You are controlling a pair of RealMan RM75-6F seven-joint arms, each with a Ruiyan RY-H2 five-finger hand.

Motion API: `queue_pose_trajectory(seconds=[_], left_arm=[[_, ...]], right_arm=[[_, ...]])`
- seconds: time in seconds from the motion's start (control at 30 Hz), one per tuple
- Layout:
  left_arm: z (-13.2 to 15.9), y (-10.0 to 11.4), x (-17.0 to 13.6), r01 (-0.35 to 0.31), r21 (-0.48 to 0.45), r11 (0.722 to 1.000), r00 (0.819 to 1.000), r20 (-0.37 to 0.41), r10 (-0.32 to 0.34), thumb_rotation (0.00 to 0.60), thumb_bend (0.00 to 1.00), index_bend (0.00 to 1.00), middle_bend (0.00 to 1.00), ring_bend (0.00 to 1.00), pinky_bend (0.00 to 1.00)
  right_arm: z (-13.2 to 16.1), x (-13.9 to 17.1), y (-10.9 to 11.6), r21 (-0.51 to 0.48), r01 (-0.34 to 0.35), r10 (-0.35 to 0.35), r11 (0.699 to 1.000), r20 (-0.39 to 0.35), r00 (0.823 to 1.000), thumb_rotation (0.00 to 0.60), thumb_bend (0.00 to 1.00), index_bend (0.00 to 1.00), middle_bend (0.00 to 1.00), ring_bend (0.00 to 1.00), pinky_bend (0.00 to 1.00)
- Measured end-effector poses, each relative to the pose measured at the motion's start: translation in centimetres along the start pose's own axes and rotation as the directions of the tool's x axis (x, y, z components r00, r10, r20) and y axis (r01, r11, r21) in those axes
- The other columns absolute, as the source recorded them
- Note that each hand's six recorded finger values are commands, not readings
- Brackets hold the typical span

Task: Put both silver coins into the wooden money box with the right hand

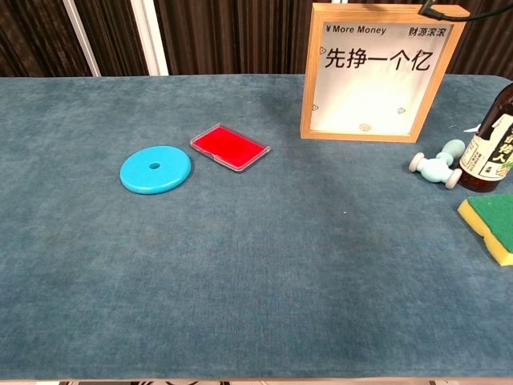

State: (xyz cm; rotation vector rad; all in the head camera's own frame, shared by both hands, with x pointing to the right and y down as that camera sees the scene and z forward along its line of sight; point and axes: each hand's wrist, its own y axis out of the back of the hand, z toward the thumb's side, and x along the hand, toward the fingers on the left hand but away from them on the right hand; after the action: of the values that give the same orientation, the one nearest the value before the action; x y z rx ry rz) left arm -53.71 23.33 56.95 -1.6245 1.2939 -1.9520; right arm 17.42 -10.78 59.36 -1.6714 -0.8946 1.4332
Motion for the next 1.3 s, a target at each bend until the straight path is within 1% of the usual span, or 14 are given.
queue_pose_trajectory(seconds=[0.2,0.33,0.63,0.97,1.3], left_arm=[[0.02,0.01,-0.05,0.001,-0.003,1.000,1.000,0.002,-0.001,0.600,0.40,0.11,0.00,0.00,0.00],[0.03,-0.09,-0.09,0.008,0.013,1.000,1.000,0.007,-0.008,0.600,0.40,0.11,0.00,0.00,0.00],[0.09,0.00,-0.09,0.003,0.008,1.000,1.000,0.011,-0.003,0.600,0.40,0.11,0.00,0.00,0.00],[0.11,0.02,-0.09,0.001,0.012,1.000,1.000,0.015,-0.001,0.600,0.40,0.10,0.00,0.00,0.00],[0.11,0.04,-0.14,-0.003,0.013,1.000,1.000,0.015,0.003,0.600,0.40,0.10,0.00,0.00,0.00]], right_arm=[[-0.08,-0.28,-0.11,0.014,-0.028,0.027,1.000,0.034,0.999,0.600,0.51,0.70,0.02,0.00,0.00],[-0.21,-0.39,-0.27,0.019,-0.049,0.048,0.999,0.054,0.997,0.600,0.51,0.70,0.02,0.00,0.00],[-0.22,-0.30,-0.63,0.061,-0.079,0.073,0.995,0.099,0.992,0.600,0.51,0.70,0.02,0.00,0.00],[-0.30,0.00,-0.63,0.081,-0.065,0.056,0.995,0.110,0.992,0.600,0.51,0.70,0.02,0.00,0.00],[-1.01,0.37,-0.91,0.065,-0.059,0.051,0.996,0.121,0.991,0.600,0.51,0.70,0.02,0.00,0.00]])
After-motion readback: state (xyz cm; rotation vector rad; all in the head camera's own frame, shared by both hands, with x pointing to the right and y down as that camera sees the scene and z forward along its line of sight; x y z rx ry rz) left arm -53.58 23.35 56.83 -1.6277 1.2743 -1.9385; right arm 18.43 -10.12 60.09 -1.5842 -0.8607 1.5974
